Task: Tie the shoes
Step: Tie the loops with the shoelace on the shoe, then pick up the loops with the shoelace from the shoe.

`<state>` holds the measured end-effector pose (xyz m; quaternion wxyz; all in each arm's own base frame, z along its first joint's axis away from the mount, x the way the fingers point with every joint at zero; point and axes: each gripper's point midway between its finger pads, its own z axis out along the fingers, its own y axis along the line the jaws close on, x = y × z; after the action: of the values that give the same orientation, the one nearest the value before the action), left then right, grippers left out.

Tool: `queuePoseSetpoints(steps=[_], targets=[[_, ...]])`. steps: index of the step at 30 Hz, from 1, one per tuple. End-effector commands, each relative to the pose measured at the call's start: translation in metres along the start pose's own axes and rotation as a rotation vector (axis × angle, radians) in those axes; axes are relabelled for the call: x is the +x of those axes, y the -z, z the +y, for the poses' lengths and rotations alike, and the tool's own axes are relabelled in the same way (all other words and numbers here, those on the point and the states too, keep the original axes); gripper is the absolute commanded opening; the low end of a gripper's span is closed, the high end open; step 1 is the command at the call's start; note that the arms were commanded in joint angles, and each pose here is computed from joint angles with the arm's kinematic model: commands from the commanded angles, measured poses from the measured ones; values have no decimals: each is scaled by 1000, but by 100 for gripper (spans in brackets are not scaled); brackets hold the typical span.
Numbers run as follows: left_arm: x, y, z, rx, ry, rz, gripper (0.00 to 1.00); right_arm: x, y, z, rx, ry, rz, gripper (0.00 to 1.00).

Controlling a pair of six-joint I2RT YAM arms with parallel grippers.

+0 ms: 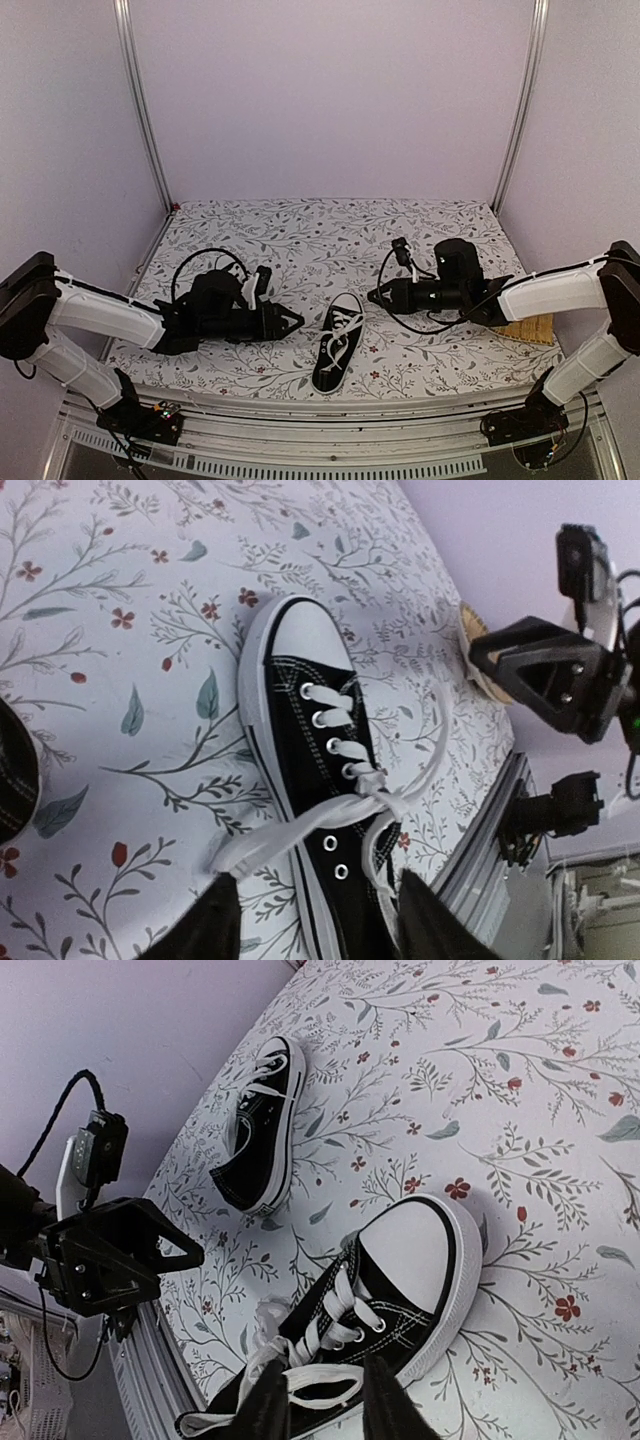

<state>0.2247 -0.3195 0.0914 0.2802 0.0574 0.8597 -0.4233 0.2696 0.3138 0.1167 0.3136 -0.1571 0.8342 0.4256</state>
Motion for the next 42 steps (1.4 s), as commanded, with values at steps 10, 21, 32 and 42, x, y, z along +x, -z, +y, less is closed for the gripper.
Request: queuePoseSetpoints(steps=[10,21,32,42], targets=[[24,-5,-44,113,-94,69,69,-2,23,25,-84,49,-30,56],[34,-40,-57,104,-89,105,59,60,-9,47,-88,-23,87,37],[-2,-38,-41,63,-191,47,55,72,-37,42,100,139,149,29],[-4,-40,-32,42,-188,69,55,78,-55,45,196,254,203,22]])
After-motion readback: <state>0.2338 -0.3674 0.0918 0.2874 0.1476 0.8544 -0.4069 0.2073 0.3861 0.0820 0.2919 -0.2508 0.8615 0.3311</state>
